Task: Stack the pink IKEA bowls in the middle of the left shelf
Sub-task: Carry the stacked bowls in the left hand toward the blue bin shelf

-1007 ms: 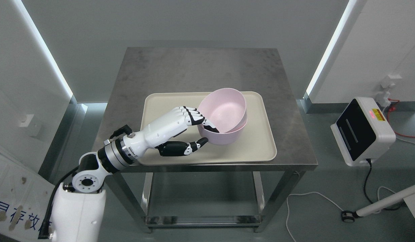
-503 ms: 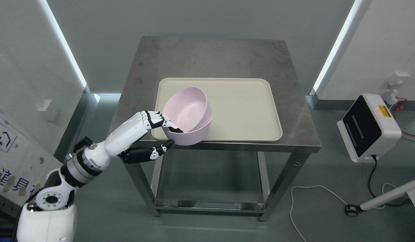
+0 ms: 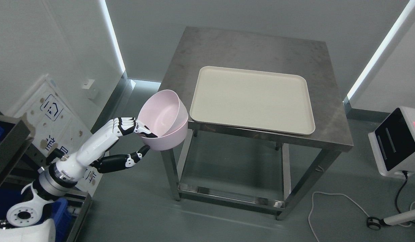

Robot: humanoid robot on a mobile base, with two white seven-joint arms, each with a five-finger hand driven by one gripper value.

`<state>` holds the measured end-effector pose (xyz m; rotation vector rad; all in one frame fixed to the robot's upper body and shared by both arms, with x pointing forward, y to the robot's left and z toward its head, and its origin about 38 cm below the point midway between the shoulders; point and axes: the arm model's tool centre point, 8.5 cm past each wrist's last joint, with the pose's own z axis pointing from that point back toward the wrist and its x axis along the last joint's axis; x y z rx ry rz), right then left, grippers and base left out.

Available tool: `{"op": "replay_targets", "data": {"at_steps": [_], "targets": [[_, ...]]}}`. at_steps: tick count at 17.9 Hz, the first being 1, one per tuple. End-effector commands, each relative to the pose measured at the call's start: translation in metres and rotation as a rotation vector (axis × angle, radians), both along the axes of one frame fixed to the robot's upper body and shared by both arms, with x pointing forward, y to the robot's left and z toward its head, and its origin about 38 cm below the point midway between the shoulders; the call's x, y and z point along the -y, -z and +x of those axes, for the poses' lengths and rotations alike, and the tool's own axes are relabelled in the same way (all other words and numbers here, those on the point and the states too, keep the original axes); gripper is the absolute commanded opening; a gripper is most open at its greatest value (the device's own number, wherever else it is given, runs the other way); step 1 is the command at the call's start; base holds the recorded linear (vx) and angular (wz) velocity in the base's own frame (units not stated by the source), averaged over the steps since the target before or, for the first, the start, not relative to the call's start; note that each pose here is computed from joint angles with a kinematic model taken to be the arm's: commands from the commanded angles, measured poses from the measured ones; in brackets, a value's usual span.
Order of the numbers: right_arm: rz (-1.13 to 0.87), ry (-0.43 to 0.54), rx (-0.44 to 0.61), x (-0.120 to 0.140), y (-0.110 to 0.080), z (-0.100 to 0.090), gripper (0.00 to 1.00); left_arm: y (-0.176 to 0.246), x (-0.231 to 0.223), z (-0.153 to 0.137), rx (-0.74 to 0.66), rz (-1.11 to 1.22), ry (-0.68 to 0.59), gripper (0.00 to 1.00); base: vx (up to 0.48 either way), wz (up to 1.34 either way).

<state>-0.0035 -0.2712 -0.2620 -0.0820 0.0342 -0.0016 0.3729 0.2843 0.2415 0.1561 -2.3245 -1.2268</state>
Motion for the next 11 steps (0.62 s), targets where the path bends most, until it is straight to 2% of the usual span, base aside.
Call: {"op": "replay_targets", "data": {"at_steps": [1, 11], "targets": [[-0.017, 0.010, 0.005, 0.0113, -0.0006, -0.0073, 1.00, -0.0119, -0.0261, -0.0088, 0.024, 0.017, -0.025, 0.03, -0.145, 0.17], [-0.017, 0.011, 0.005, 0.0113, -0.0006, -0.0073, 1.00, -0.0136, -0.0274, -0.0098, 0.026, 0.016, -0.014, 0.03, -0.163, 0.10]]}}
